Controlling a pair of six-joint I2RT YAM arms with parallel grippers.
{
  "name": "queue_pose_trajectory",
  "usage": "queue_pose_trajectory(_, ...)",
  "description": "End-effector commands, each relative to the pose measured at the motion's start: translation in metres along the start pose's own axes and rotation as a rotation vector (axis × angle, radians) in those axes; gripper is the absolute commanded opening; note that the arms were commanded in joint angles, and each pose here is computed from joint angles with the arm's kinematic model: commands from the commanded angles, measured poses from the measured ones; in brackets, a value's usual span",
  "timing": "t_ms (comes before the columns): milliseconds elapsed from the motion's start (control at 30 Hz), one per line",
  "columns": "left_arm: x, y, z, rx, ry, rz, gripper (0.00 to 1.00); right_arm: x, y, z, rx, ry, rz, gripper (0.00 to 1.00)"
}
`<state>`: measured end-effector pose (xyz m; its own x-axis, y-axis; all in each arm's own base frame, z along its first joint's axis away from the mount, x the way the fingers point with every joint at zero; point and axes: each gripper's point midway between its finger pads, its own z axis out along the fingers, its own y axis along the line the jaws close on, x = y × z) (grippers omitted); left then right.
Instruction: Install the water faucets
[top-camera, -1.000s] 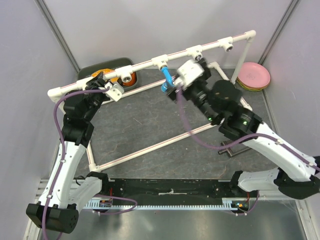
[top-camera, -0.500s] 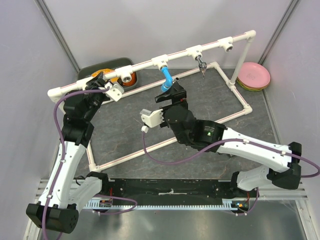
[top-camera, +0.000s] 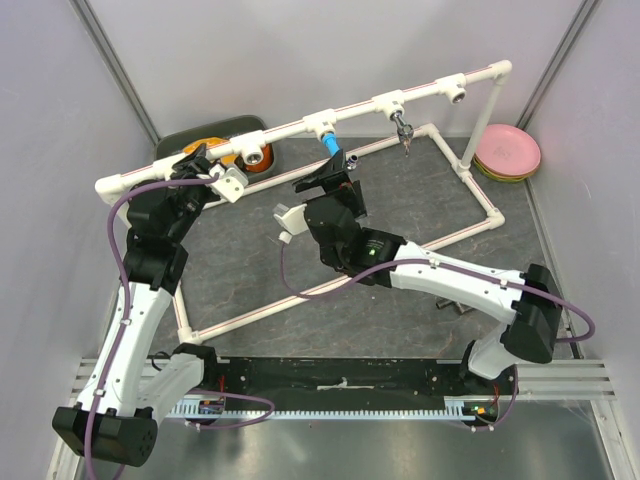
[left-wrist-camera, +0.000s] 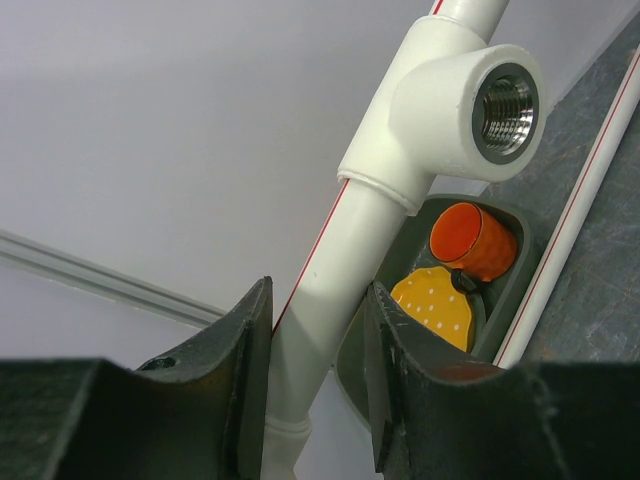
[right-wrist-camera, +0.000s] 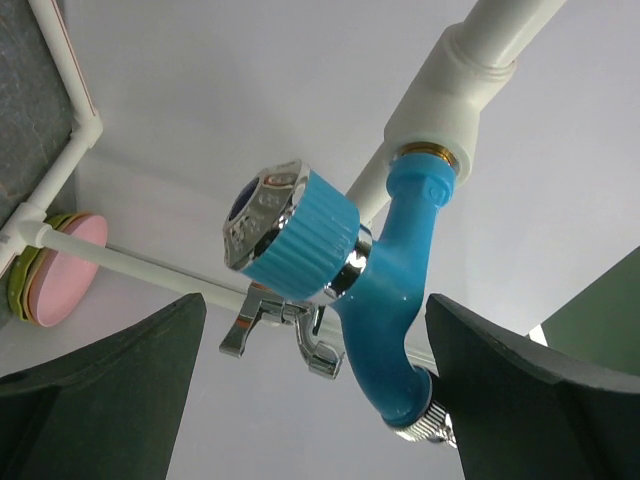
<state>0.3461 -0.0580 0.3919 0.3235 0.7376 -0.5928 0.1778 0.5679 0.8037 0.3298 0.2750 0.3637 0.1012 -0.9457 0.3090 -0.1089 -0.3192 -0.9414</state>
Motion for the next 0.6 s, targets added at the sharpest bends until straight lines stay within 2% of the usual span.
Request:
queue_pose_trajectory(0,0.037,-0.01,-0.004,-0.013,0.14,-0.123,0.02,0.005,-0.018,0.012,0.053,0.043,0.034,0.98)
queue_pose_trajectory(233,0.036,-0.01,-0.004,-0.013,0.138,-0.121,0.02,0.005,-0.017,0.031,0.077,0.075,0.047,0.98)
queue_pose_trajectory(367,0.035,-0.01,-0.004,-0.012,0.134,-0.123,0.02,0.01,-0.02,0.039,0.101,0.104,0.088,0.91)
queue_pose_trajectory(400,0.035,-0.009,-0.004,-0.014,0.134,-0.122,0.02,0.01,-0.021,0.04,0.111,0.108,0.096,0.87)
queue_pose_trajectory(433,0.036,-0.01,-0.004,-0.012,0.136,-0.123,0.02,0.01,-0.022,0.041,0.119,0.11,0.105,0.74)
queue_pose_trajectory(500,0.036,-0.01,-0.004,-0.012,0.136,-0.123,0.02,0.011,-0.028,0.041,0.154,0.113,0.14,0.62)
queue_pose_trajectory(533,0.037,-0.01,-0.004,-0.014,0.139,-0.123,0.02,0.011,-0.03,0.042,0.161,0.111,0.148,0.53)
queue_pose_trajectory(567,0.037,-0.011,-0.004,-0.01,0.138,-0.122,0.02,0.011,-0.033,0.041,0.174,0.112,0.168,0.49)
